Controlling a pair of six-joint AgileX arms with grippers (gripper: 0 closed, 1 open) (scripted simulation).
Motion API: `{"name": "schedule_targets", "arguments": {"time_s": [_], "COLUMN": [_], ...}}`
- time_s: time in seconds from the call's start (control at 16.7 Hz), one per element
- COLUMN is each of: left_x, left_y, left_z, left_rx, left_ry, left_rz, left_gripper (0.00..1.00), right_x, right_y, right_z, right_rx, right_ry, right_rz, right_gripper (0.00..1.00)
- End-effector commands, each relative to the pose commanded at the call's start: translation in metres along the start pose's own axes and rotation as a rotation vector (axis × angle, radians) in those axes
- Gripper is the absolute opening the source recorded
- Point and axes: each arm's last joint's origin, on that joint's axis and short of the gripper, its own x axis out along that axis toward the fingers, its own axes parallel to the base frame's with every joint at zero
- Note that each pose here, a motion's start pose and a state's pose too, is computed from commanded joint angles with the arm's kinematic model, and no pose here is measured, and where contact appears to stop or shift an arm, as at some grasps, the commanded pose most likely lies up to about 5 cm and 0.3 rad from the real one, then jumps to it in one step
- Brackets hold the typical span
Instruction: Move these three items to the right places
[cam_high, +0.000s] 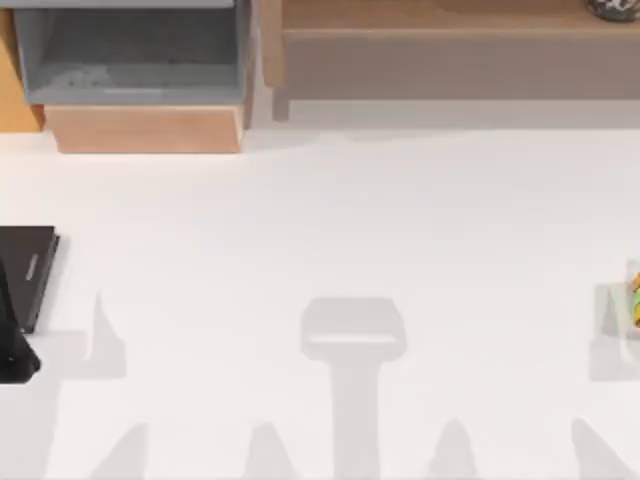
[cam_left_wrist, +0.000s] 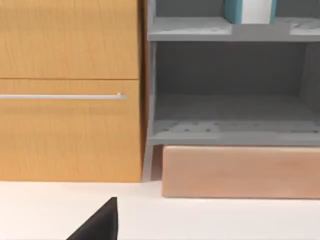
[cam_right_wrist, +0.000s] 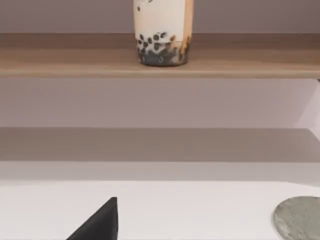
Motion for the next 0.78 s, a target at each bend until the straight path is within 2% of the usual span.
{"name": "schedule_targets", "arguments": {"time_s": [0.24, 0.48, 0.78], "left_x": [0.0, 0.0, 0.0], "left_y": [0.0, 0.0, 0.0], "left_z": [0.0, 0.0, 0.0], "left_rx": [0.0, 0.0, 0.0], "left_ry": [0.0, 0.0, 0.0], "left_rz": [0.0, 0.0, 0.0], "left_gripper": [1.0, 1.0, 1.0], "right_x": [0.001, 0.01, 0.059], "right_y": [0.0, 0.001, 0.004], "right_z": [0.006, 0.039, 0.086], "right_rx": [0.0, -0.001, -0.004], "right_ry": [-0.008, -0.034, -0.022], "right_rz": [0.0, -0.003, -0.012], "right_gripper": [1.0, 1.0, 1.0]}}
